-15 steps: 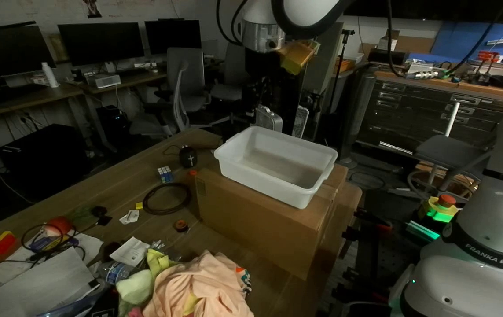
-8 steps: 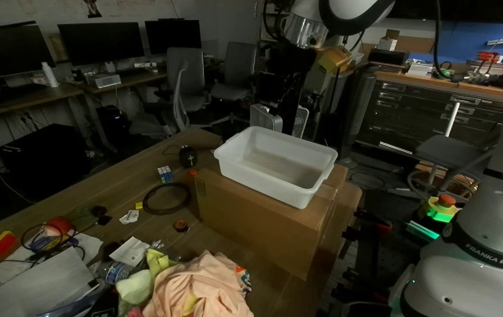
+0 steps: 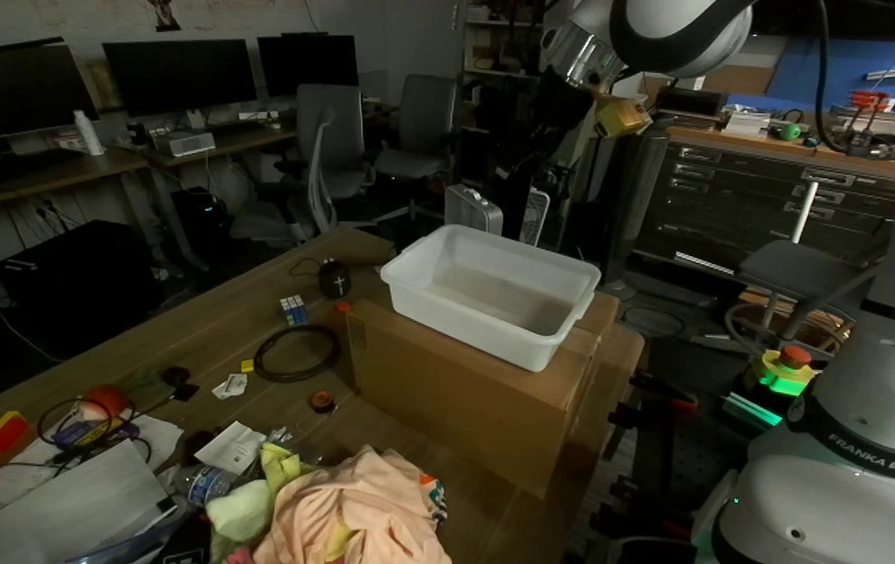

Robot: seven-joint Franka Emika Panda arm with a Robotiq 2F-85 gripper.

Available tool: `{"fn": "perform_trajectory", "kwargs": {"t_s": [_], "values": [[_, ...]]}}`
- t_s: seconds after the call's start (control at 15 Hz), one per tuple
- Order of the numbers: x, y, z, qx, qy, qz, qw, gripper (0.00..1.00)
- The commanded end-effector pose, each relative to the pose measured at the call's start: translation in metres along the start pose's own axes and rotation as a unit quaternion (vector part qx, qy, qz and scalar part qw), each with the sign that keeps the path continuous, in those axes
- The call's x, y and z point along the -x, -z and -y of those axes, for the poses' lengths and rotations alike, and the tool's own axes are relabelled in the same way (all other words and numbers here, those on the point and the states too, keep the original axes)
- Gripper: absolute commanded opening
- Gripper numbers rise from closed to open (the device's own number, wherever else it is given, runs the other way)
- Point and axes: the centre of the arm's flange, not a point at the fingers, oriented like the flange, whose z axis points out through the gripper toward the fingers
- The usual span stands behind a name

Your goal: Remove the clothes from the white storage container

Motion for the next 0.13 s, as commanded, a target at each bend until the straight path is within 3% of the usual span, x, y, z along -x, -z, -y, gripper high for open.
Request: {"fn": "perform_trajectory", "kwargs": {"t_s": [0.0, 0.07], "values": [[0.0017, -0.0004, -0.0008, 0.0, 0.002, 0.001, 1.0, 1.0], [0.0028, -0.0006, -0.0011, -0.001, 0.004, 0.001, 1.0, 1.0]]}}
